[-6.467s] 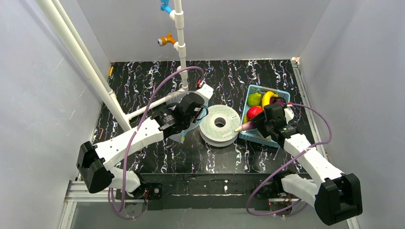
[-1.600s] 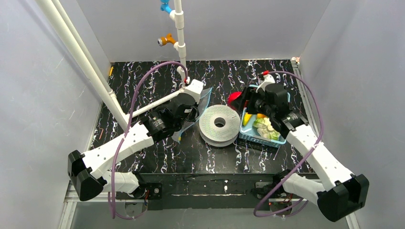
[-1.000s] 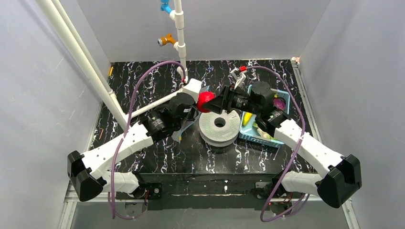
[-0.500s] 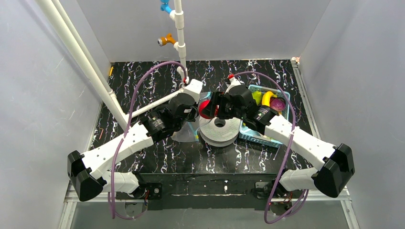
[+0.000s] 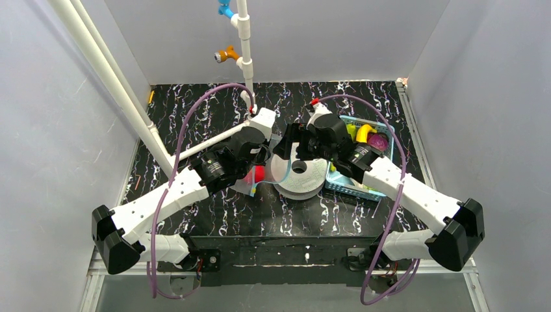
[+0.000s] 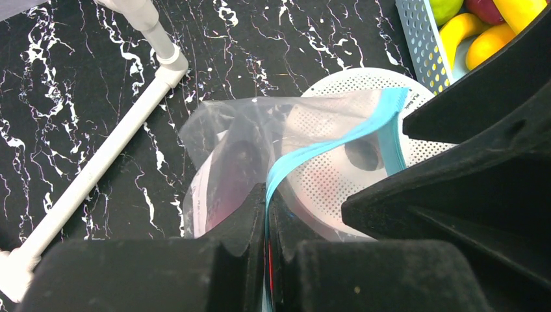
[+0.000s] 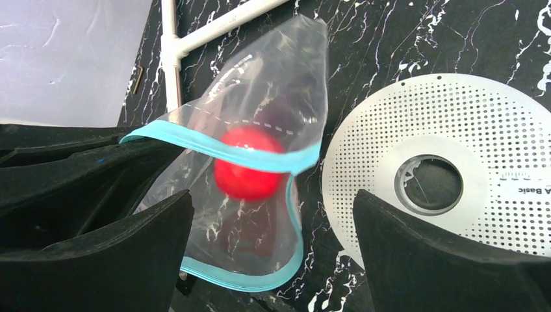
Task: Place the food in the zip-top bag and seal the zipper
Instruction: Place the fake fruit in the zipper food storage bag, then pick up the fake fruit from the bin.
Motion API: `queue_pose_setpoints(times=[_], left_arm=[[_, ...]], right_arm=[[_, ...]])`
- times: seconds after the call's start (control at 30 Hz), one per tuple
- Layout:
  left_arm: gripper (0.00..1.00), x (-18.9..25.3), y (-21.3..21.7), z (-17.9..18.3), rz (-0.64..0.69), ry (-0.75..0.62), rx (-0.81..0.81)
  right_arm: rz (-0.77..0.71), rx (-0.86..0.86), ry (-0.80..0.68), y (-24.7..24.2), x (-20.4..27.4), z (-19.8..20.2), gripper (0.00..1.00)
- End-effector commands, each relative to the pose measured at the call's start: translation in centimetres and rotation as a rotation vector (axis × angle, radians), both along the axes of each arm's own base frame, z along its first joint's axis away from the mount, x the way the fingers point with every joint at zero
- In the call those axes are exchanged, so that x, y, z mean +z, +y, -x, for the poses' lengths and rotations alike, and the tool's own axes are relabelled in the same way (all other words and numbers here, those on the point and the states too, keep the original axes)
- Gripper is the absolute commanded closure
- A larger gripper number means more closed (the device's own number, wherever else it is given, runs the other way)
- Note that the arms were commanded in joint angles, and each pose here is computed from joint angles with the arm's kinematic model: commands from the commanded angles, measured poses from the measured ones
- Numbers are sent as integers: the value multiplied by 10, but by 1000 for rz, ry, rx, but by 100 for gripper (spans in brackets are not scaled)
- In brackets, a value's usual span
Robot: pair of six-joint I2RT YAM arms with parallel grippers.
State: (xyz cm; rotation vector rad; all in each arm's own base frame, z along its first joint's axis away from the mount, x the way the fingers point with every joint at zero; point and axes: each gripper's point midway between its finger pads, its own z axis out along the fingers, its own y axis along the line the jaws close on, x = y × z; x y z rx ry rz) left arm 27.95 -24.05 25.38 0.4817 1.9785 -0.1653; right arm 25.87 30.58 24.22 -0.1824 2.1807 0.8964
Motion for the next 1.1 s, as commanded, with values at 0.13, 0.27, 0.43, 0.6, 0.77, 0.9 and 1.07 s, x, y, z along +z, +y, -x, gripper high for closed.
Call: queue_pose_setpoints(times=[0.13,0.27,0.43,0.6,0.77,0.9,1.07], left_arm=[[100,12,4,2,31,-25,11],[100,12,3,2,29,-23,9],[100,10,3,1,25,-19,9],[100,8,2,1,23,-14,7],[100,6,0,1,24,-6,2],[100,5,-1,1,20,-3,4],[100,5,-1,2,24,0,1]], right_arm=[[-58,-5,-137,-7,49,-1,3],[-45,-45,-203,-22,61,-3,4],[3,-165,-285,-56,69,-9,3],[86,-356,-314,-105,65,-18,2],[174,-552,-260,-158,41,-29,2],[214,-656,-155,-191,18,-35,2],[276,-725,-84,-217,-9,-48,2]])
